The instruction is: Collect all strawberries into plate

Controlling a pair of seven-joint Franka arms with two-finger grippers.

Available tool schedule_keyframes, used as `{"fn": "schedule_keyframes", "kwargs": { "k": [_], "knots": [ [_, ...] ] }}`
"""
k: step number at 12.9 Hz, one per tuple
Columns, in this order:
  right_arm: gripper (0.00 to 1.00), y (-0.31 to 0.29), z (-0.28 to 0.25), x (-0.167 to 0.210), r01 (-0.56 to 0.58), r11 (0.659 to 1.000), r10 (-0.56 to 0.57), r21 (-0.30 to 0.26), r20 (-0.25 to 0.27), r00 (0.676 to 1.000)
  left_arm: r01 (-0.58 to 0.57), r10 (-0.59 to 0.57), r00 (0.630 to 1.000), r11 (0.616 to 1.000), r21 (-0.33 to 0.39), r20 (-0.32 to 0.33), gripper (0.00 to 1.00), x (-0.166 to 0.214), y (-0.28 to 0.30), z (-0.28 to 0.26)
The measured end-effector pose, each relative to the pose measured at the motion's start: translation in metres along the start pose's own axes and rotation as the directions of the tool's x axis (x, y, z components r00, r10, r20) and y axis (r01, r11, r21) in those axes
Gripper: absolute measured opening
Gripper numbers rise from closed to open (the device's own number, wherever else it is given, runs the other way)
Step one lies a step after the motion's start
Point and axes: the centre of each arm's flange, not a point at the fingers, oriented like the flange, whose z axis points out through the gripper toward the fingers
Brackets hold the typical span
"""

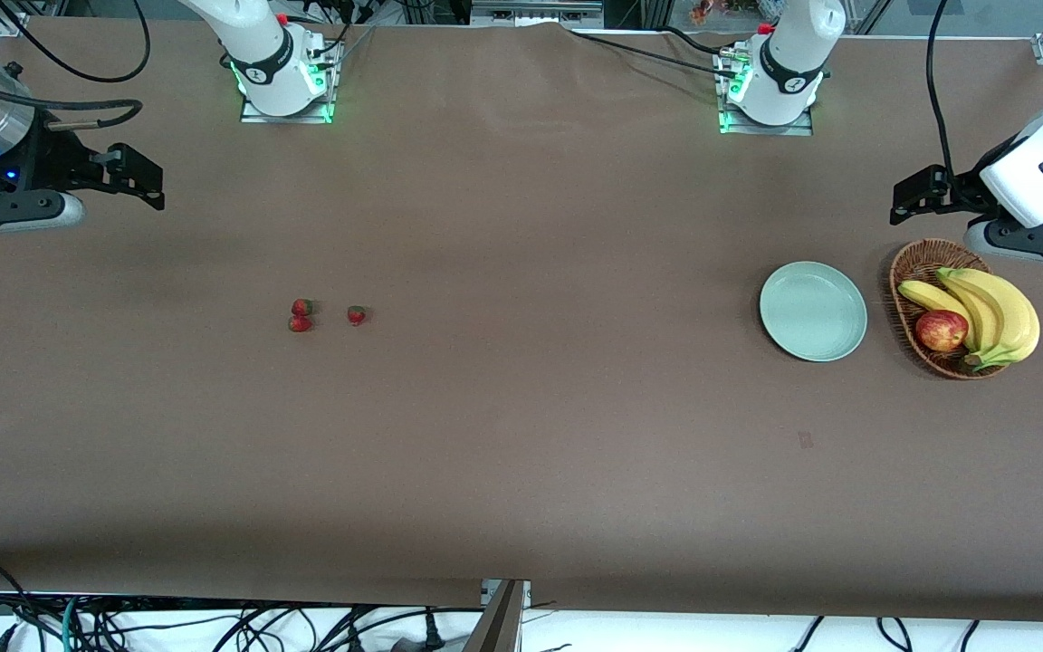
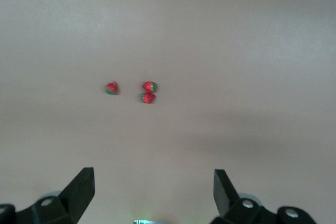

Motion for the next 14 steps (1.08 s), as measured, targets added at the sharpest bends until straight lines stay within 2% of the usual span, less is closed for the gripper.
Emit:
{"fn": "schedule_keyframes", "kwargs": {
  "k": [7, 14],
  "knots": [
    [1.0, 0.0, -0.004, -0.003, 0.002, 1.0, -0.002, 0.0, -0.004, 1.0, -0.001, 0.001, 1.0, 1.0, 0.0, 0.0, 1.0, 0.0, 0.0, 0.0],
    [1.0, -0.002, 0.006, -0.002, 0.031, 1.0, -0.031, -0.002, 0.037, 0.999, -0.009, 0.009, 1.0, 1.0, 0.002, -0.006, 1.0, 0.001, 0.005, -0.001]
  ]
}}
